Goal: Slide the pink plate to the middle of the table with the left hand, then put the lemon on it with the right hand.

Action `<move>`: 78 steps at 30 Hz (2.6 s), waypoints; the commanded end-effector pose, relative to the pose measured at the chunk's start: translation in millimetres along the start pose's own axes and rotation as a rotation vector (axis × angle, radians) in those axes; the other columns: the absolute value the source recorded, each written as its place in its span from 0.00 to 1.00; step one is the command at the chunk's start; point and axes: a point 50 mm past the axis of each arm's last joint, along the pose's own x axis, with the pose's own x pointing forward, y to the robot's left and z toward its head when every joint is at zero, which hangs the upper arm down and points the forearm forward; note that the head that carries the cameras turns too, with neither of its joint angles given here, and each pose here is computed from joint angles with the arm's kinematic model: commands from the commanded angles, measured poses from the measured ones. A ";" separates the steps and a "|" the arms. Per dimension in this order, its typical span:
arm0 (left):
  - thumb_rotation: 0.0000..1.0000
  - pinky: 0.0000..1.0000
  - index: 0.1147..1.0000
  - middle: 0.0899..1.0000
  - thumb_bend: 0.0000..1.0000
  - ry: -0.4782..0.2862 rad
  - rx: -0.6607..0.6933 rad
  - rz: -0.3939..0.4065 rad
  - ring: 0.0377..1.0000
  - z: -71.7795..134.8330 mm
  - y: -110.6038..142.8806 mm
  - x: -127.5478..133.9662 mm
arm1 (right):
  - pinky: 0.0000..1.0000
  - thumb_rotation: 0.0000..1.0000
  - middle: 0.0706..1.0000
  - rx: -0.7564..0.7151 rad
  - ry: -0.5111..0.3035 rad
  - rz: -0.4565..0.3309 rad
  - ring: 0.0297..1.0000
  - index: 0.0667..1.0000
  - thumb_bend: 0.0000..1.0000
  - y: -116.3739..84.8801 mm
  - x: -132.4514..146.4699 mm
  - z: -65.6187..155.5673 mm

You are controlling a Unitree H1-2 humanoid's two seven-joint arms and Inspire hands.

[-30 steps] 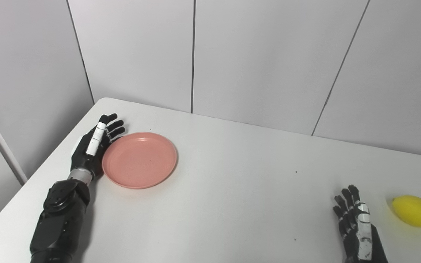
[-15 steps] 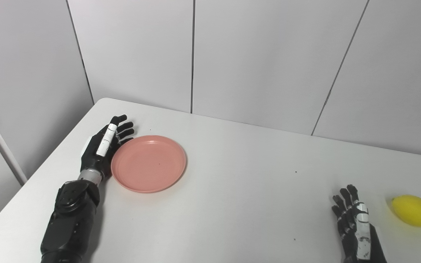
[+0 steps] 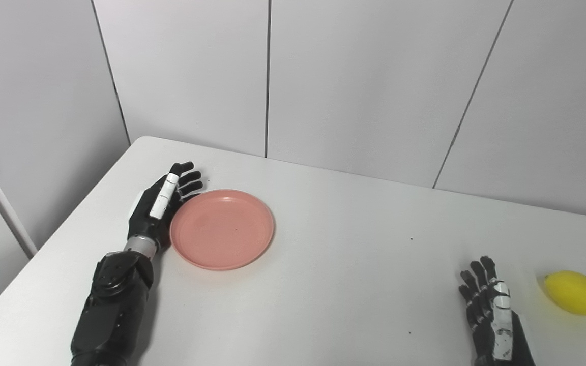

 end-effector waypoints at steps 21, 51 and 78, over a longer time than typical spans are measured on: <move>0.70 0.77 0.74 0.80 0.83 0.065 -0.016 -0.060 0.81 -16.0 -25.1 -2.4 | 1.00 1.00 0.98 0.042 0.084 -0.016 0.96 0.99 0.75 7.8 -16.1 -23.0; 0.74 0.73 0.70 0.75 0.86 0.095 0.039 -0.039 0.77 -31.3 -59.9 -10.3 | 1.00 1.00 0.98 0.044 0.079 -0.010 0.96 0.99 0.74 13.1 -17.1 -18.0; 0.74 0.75 0.69 0.80 0.83 0.081 0.076 -0.069 0.81 -34.5 -93.0 -27.3 | 1.00 1.00 0.97 0.055 0.068 -0.009 0.95 0.98 0.74 24.8 -14.1 -18.8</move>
